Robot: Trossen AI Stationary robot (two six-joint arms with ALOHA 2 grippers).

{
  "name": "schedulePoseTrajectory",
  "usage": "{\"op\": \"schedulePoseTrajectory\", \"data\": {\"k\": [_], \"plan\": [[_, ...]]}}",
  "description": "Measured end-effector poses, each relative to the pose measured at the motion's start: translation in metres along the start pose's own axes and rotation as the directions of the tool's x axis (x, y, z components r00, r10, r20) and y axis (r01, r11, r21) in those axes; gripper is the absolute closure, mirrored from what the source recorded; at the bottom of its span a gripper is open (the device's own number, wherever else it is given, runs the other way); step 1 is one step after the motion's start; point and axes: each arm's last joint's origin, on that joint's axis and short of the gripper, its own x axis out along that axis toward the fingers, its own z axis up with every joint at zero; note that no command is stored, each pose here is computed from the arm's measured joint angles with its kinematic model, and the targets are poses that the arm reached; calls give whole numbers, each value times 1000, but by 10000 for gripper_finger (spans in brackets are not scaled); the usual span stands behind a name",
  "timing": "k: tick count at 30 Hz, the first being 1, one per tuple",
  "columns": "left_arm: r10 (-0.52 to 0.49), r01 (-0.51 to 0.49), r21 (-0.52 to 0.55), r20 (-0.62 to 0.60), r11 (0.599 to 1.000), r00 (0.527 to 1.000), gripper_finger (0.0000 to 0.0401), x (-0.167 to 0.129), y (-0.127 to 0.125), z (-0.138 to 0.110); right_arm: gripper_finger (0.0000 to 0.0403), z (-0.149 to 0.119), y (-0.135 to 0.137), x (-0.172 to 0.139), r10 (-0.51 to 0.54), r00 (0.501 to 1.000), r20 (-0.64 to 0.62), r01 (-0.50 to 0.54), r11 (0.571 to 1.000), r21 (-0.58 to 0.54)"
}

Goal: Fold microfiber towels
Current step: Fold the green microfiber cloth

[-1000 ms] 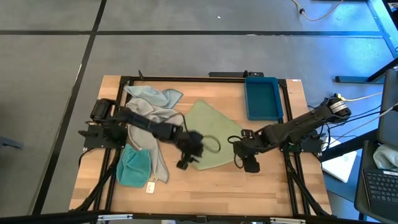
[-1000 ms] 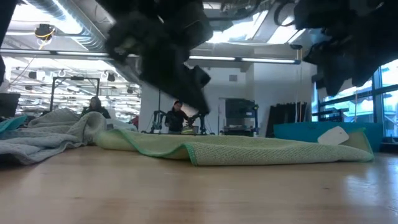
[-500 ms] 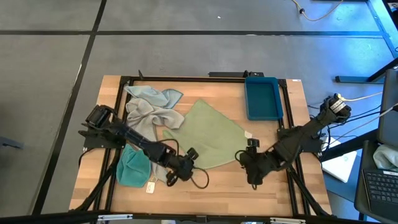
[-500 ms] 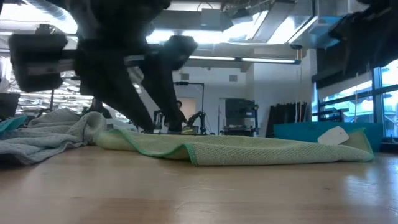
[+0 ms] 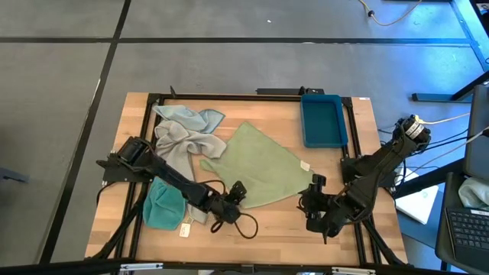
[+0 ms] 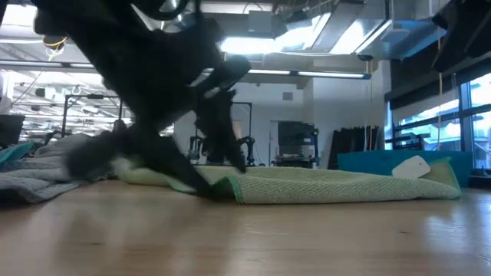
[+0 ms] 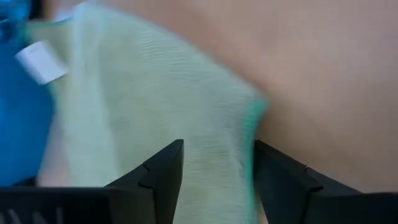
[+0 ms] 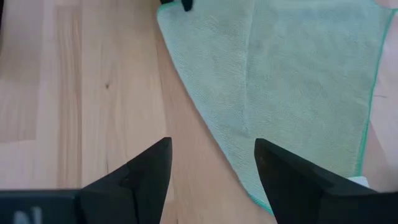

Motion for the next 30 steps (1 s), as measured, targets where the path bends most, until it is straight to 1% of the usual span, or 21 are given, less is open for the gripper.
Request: {"op": "schedulePoseTrajectory", "data": {"k": [3, 8, 11, 14, 16, 19, 20, 24, 27, 30], "plan": [[76, -75, -32, 3, 997, 997, 225, 0, 5, 3, 171, 0, 0, 0, -5, 1000, 6, 5, 1000, 0], [84, -83, -59, 14, 995, 996, 227, 1, 7, 3, 171, 0, 0, 0, -7, 1000, 7, 7, 1000, -5], [89, -88, -76, 21, 993, 996, 242, -1, 5, 6, 171, -1, -1, 0, -12, 1000, 1, 12, 1000, -14], [91, -86, -81, 58, 993, 994, 279, -7, -2, 13, 171, -3, -2, -1, -25, 1000, -12, 24, 999, -31], [123, -113, -121, 77, 986, 989, 313, -11, -5, 18, 171, -4, -3, -1, -39, 999, -24, 38, 998, -42], [177, -163, -156, 78, 974, 981, 375, -19, -3, 30, 171, -4, -4, -1, -45, 999, -28, 44, 998, -48], [192, -176, -166, 82, 970, 978, 388, -22, -2, 34, 171, -4, -4, -1, -45, 999, -28, 44, 998, -50], [236, -217, -192, 82, 957, 968, 395, -31, 2, 47, 171, -4, -4, -1, -47, 999, -26, 46, 998, -51], [237, -213, -230, 84, 950, 968, 399, -36, 3, 53, 171, -5, -4, -1, -37, 999, -36, 36, 998, -45], [230, -197, -278, 91, 940, 969, 398, -39, 0, 55, 171, -5, -3, -1, -20, 998, -51, 18, 999, -41]]}}
